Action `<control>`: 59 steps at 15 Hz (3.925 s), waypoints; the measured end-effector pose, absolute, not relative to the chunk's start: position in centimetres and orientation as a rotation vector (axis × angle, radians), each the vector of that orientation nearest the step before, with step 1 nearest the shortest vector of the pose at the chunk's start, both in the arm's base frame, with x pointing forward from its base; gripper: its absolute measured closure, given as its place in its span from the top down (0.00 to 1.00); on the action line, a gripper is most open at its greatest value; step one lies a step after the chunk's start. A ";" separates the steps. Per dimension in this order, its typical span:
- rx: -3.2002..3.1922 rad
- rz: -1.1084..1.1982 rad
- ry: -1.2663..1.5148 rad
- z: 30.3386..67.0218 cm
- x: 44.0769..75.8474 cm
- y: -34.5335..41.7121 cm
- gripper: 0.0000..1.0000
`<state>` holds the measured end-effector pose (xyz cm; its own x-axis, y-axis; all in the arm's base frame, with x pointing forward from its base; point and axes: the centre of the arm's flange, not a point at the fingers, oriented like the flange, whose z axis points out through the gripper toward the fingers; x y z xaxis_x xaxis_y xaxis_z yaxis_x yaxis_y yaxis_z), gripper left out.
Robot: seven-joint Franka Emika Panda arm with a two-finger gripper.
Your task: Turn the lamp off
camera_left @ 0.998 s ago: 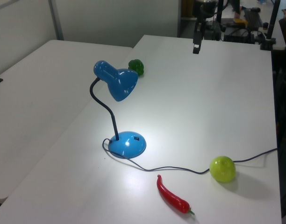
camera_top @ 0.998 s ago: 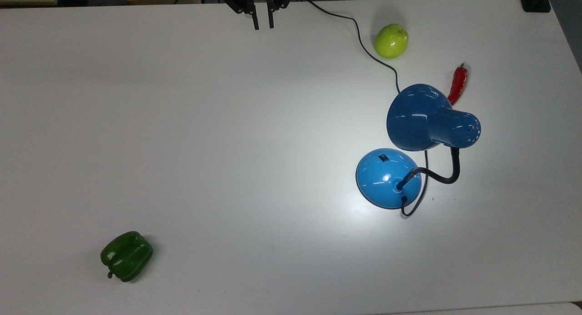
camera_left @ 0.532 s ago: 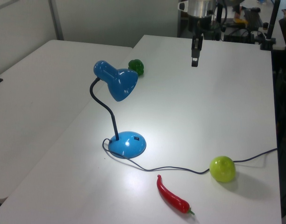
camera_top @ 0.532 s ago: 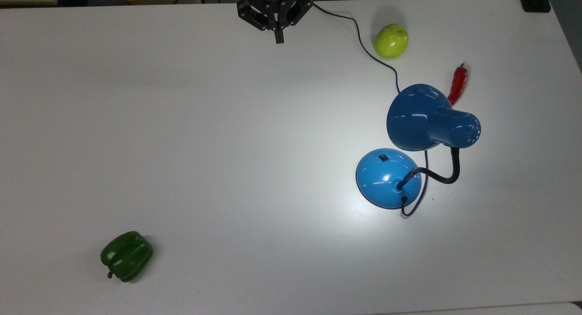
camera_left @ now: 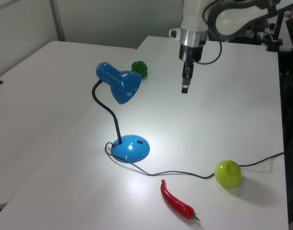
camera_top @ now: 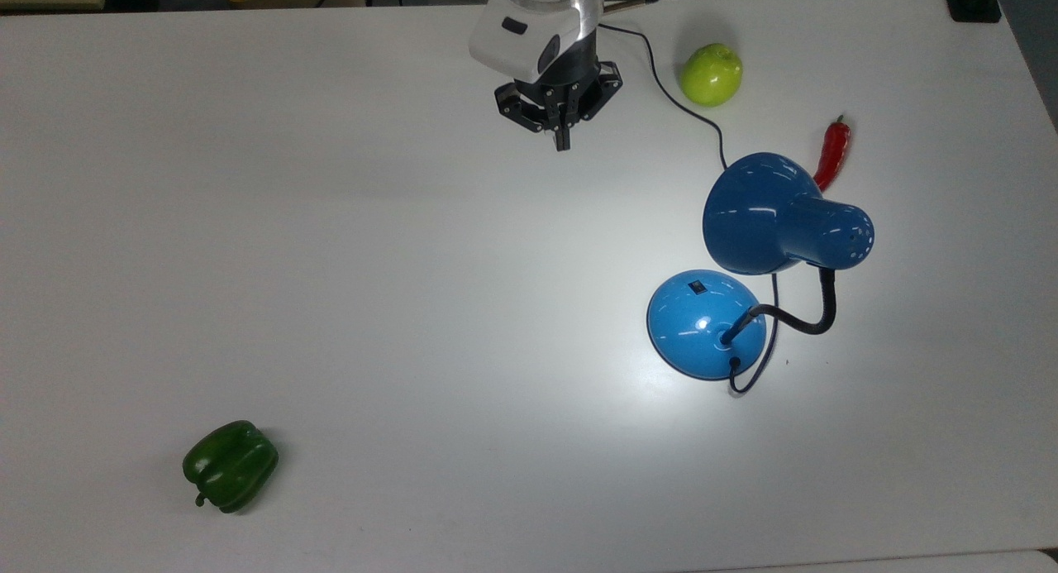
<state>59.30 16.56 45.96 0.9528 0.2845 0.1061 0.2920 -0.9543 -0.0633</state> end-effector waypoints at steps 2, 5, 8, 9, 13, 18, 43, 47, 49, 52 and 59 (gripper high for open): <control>-3.018 -0.187 -0.461 44.4 60.1 17.5 0.01; -3.005 -0.243 -0.482 42.4 60.9 18.9 0.01; -2.980 -0.306 -0.523 40.1 61.4 21.4 0.01; -2.967 -0.334 -0.537 39.4 61.5 22.3 0.01; -2.920 -0.440 -0.578 37.4 61.8 25.1 0.01; -2.849 -0.581 -0.613 36.5 61.8 28.1 0.01; -2.792 -0.714 -0.621 31.9 63.3 30.0 0.01; -2.804 -0.729 -0.716 31.6 63.1 30.4 0.01; -2.808 -0.740 -0.767 31.6 62.9 30.7 0.01; -2.812 -0.746 -0.814 31.5 62.7 30.8 0.01; -2.829 -0.697 -0.835 30.6 61.2 30.5 0.01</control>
